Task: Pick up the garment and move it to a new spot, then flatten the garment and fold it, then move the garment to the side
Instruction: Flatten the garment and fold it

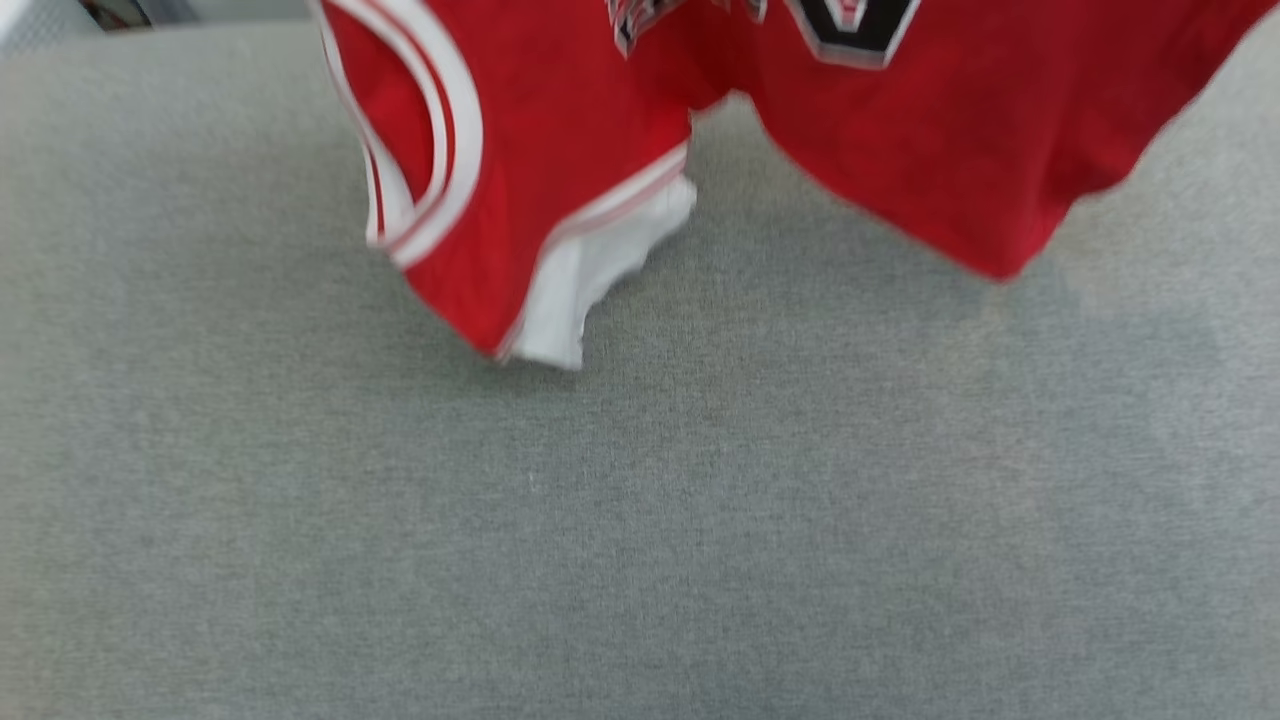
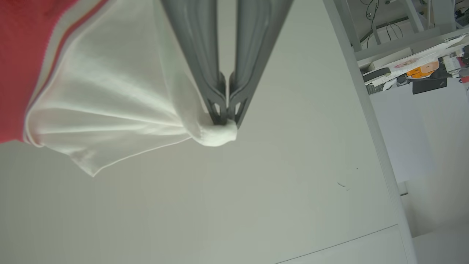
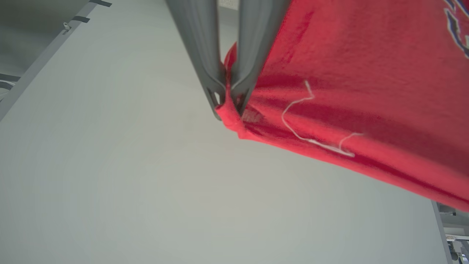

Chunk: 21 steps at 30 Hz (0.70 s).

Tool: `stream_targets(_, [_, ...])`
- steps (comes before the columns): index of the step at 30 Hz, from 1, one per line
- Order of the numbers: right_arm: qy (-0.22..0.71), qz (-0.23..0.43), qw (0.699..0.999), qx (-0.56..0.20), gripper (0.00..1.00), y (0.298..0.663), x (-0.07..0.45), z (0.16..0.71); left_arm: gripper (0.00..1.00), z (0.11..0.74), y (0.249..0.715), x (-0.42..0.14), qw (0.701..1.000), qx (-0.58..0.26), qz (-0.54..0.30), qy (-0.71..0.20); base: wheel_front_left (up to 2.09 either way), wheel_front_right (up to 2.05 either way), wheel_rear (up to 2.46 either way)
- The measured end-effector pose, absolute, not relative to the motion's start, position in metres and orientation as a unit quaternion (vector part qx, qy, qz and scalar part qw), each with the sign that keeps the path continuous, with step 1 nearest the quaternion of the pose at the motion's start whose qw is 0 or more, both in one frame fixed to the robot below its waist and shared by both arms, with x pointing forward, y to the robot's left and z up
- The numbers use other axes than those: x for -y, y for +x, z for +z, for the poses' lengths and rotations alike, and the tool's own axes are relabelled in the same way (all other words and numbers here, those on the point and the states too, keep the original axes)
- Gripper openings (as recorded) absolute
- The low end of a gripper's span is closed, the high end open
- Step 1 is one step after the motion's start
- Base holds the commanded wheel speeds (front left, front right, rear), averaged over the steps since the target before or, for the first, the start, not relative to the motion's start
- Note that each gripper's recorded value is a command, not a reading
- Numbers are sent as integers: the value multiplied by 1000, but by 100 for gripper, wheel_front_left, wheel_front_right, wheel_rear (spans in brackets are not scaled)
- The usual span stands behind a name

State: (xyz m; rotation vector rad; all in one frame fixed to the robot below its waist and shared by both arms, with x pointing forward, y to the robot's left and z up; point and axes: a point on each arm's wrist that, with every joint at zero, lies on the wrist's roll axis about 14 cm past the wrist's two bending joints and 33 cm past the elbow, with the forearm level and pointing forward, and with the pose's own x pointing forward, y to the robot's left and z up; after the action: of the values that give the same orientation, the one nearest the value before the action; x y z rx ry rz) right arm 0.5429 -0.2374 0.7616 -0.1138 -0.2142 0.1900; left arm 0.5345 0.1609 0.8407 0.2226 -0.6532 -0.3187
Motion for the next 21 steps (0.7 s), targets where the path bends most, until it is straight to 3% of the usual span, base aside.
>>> stream_targets(12, [-57,46,992,100,0,661,250,716,0,797,666,-159,944,267,-139,132,0,0,0])
stream_targets(21, [-43,15,989,140,0,715,254,689,0,779,718,-164,945,298,-114,78,0,0,0])
